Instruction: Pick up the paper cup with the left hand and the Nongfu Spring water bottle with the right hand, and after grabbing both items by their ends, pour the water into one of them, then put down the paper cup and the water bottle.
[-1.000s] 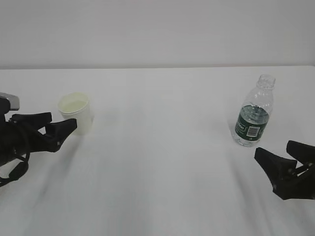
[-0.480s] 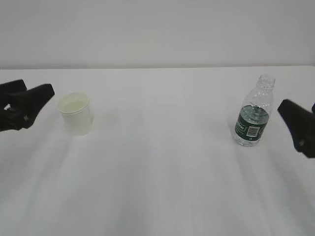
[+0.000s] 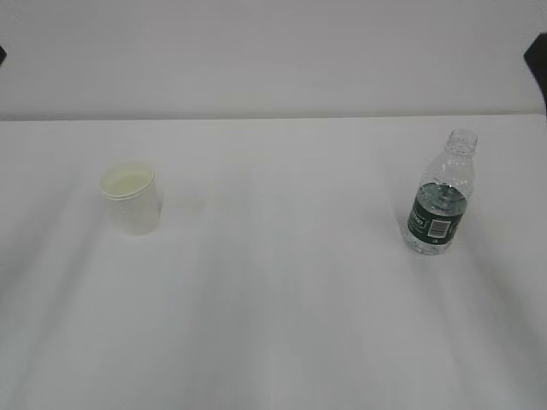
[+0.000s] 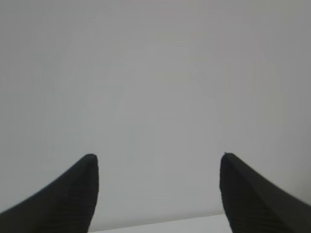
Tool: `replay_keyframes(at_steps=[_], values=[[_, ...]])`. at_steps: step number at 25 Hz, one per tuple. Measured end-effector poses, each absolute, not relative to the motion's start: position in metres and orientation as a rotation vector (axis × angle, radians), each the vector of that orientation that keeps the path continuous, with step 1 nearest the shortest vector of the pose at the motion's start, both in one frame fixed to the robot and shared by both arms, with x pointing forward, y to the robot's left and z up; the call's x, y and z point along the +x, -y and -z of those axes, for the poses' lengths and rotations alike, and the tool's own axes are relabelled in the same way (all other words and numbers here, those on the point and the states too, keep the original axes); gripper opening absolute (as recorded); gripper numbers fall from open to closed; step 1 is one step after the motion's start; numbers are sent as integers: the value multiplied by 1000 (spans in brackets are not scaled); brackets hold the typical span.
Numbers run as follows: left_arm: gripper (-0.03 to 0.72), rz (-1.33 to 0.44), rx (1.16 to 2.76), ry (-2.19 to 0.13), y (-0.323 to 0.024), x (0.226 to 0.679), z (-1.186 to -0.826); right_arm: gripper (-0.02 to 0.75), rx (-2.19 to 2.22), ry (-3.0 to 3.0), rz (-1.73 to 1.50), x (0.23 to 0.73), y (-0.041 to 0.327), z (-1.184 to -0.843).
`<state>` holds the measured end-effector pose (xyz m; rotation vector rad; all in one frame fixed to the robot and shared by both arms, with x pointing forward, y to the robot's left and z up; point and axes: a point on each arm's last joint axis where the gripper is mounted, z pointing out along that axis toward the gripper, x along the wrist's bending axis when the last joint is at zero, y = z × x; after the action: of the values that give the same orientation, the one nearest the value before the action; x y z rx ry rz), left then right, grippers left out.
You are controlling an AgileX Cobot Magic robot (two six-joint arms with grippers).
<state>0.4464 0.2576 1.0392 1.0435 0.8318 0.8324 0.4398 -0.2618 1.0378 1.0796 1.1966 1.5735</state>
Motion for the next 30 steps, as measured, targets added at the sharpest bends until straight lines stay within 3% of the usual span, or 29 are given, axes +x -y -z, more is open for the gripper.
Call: replay_keyframes(at_steps=[9,14,30], values=[[556,-932,984,-832,-267,417,-1095,592,998,-1173,-1521,434,264,-1127],[529,-1015,966,-868,-275,389,-1129,592,994,-1182,-1461,412,270,-1157],[523,-1241,917,-1011,-304,274,-1143,592,1005,-1067,-1375,276,300,-1177]])
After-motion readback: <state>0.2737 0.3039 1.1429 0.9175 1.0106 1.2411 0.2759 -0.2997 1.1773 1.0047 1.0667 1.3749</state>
